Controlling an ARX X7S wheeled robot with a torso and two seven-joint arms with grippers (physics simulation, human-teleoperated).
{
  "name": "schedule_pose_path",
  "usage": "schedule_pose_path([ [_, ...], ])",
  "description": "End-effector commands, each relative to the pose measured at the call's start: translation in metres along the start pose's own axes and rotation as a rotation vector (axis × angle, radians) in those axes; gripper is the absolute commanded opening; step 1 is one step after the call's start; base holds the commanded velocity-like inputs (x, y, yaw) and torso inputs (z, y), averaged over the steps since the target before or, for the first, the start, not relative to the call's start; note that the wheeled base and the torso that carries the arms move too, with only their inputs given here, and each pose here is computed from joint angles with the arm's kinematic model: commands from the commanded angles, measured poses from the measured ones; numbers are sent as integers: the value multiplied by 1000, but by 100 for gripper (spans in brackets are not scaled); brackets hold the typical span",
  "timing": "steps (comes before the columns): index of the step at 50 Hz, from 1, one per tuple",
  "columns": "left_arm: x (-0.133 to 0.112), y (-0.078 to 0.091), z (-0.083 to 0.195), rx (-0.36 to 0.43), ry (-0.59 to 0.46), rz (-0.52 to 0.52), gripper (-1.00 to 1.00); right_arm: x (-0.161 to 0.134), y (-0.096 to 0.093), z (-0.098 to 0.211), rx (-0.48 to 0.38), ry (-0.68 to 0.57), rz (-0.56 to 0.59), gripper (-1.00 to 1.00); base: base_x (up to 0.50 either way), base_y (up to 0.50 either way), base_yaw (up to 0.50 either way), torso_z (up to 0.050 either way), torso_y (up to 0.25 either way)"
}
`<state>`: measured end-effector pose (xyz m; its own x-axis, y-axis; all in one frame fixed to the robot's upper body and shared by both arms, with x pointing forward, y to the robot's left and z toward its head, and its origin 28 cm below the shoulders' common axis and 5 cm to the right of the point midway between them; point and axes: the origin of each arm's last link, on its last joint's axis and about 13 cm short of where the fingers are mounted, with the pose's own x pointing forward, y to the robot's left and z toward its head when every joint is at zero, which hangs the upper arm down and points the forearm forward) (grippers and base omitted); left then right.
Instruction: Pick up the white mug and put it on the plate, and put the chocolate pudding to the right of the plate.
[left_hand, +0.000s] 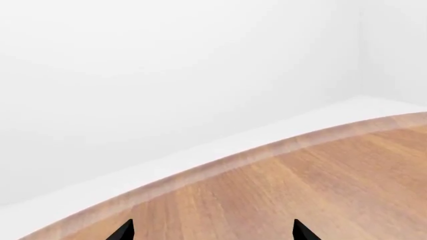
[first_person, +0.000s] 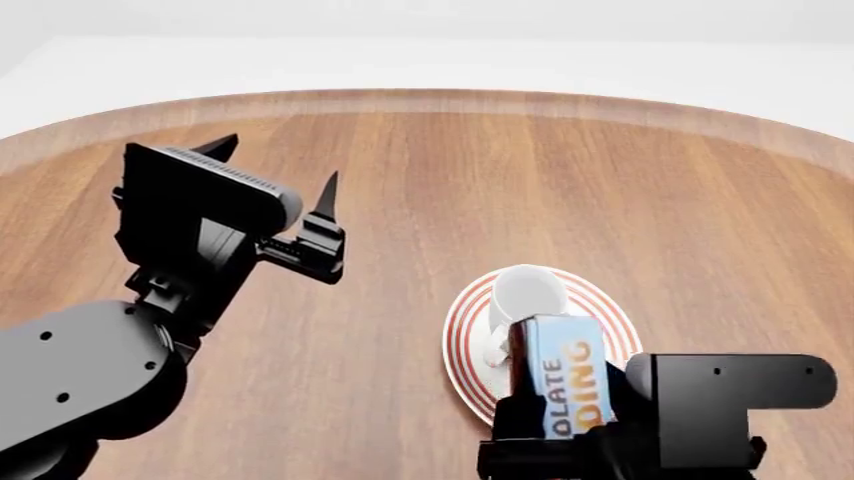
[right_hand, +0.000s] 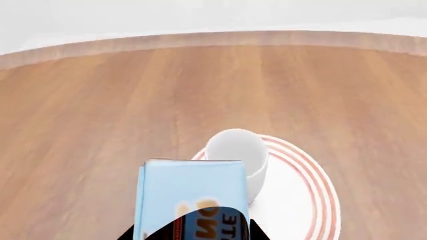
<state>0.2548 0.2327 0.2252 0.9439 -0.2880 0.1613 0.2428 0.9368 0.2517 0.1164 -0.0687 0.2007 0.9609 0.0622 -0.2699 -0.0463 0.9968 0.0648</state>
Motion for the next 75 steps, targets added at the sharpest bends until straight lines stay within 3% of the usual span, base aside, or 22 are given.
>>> schedule_pose_path([
  [1,-1,1,4,2,-6,2,100,-4,-24,41,3,-124,-122,-100,0,0,0,0,0],
  [12,0,1,3,-1,-6,2,100,-17,-48,77,16,-248,-293,-100,0,0,0,0,0],
  [13,-1,0,3,-4,-6,1,100,-23,-52,86,-28,-317,-324,-100,0,0,0,0,0],
  [20,1,0,1,-5,-3,-3,100,-28,-59,97,-107,-466,-394,-100,0,0,0,0,0],
  [23,1,0,1,-7,-4,-4,100,-28,-60,103,-92,-532,-396,-100,0,0,0,0,0],
  [25,2,-1,1,-7,-5,-6,100,-25,-64,109,-168,-628,-370,-100,0,0,0,0,0],
  [26,2,-1,1,-7,-4,-7,100,-23,-66,113,-144,-640,-379,-100,0,0,0,0,0],
  [28,2,-2,1,-7,-6,-10,100,-22,-68,120,-183,-716,-326,-100,0,0,0,0,0],
  [30,2,-2,2,-8,-6,-11,100,-20,-71,123,-228,-710,-346,-100,0,0,0,0,0],
  [31,3,-2,2,-7,-8,-13,100,-19,-71,123,-301,-716,-211,-100,0,0,0,0,0],
  [32,3,-2,2,-9,-7,-14,100,-14,-76,127,-369,-734,-301,-100,0,0,0,0,0],
  [33,3,-2,1,-9,-8,-15,100,-12,-77,129,-358,-736,-294,-100,0,0,0,0,0],
  [37,3,-3,1,-9,-6,-16,100,-8,-80,133,-352,-720,-293,-100,0,0,0,0,0],
  [39,3,-3,1,-12,-5,-17,100,1,-87,145,-387,-692,-258,-100,0,0,0,0,0],
  [44,4,-3,-1,-13,-2,-15,100,21,-102,166,-447,-636,-305,-100,0,0,0,0,0],
  [45,3,-3,-1,-12,-2,-13,100,28,-110,174,-391,-596,-298,-100,0,0,0,0,0],
  [48,4,-2,-1,-13,-4,-11,100,44,-126,186,-331,-538,-341,-100,0,0,0,0,0],
  [59,5,-3,0,-13,-3,-11,100,66,-153,210,-377,-377,-441,-100,0,0,0,0,1],
  [61,5,-2,0,-16,-2,-8,100,69,-157,211,-357,-338,-428,-100,0,0,0,0,0],
  [69,4,-3,-1,-17,-1,-9,100,89,-165,217,-467,-128,-357,-100,0,0,0,0,0],
  [75,5,-3,-2,-13,3,-9,100,99,-167,236,-453,-49,-297,-100,0,0,0,0,0],
])
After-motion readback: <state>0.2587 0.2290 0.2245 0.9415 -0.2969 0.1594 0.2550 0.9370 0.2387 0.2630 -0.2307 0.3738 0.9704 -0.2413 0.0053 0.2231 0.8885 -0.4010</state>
